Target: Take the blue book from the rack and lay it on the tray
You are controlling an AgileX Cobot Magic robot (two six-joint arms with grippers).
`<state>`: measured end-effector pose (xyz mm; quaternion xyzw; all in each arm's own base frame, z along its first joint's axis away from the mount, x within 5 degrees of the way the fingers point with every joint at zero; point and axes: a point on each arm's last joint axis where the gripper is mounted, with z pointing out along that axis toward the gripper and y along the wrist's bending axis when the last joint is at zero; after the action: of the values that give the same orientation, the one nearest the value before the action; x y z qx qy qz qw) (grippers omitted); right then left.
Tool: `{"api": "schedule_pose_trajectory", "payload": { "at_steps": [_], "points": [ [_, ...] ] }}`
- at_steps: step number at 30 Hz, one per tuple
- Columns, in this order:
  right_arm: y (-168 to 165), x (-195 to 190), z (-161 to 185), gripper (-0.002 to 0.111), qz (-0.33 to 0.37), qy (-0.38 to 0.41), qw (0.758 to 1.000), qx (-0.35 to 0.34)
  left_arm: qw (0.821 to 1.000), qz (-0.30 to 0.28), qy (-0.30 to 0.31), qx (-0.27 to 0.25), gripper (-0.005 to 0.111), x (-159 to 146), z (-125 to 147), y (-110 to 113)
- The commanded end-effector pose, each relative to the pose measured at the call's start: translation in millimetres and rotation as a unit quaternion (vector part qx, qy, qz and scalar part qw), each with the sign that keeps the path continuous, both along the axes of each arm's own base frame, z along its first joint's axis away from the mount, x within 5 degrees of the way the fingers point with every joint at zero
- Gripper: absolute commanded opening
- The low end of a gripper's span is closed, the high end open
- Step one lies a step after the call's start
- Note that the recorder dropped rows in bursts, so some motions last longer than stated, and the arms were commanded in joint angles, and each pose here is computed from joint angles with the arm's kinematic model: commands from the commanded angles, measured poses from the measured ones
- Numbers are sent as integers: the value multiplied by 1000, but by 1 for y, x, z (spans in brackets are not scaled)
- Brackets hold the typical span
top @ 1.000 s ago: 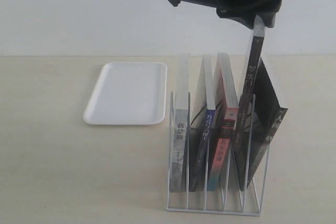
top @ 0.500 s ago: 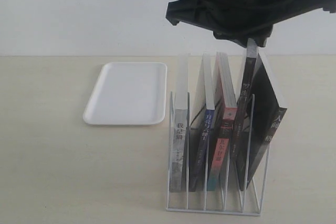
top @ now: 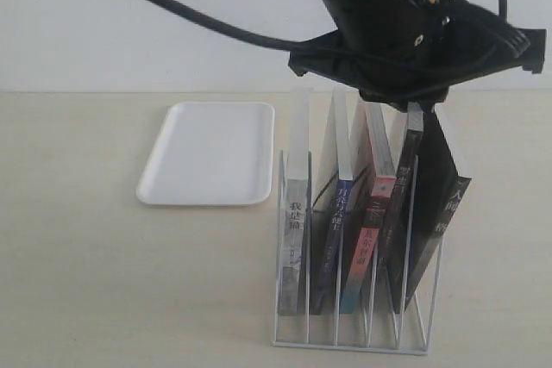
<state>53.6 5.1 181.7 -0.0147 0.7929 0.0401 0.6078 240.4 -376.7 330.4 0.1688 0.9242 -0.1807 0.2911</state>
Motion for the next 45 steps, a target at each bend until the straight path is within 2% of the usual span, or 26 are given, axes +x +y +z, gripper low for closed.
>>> {"api": "schedule_pose_trajectory", "payload": {
  "at_steps": [1,10,16,19,23,28,31,39,45],
  "points": [
    [0,0,2,0,-4,-9,1000,0,1000,-4,0,-12,6,0,-6,-7],
    [0,0,2,0,-4,-9,1000,0,999,7,18,37,6,1,-18,-3],
    [0,0,2,0,-4,-9,1000,0,999,4,17,28,9,1,-19,-5],
    [0,0,2,0,-4,-9,1000,0,1000,3,15,22,16,1,-18,-6],
    [0,0,2,0,-4,-9,1000,0,1000,1,14,21,34,1,-18,-7],
    [0,0,2,0,-4,-9,1000,0,999,-5,16,38,38,0,-19,-4],
    [0,0,2,0,-4,-9,1000,0,999,-5,15,40,38,-2,-13,0],
    [0,0,2,0,-4,-9,1000,0,999,-23,-13,33,38,-14,31,24],
    [0,0,2,0,-4,-9,1000,0,995,-1,-29,99,38,-22,54,55]
  ]
}}
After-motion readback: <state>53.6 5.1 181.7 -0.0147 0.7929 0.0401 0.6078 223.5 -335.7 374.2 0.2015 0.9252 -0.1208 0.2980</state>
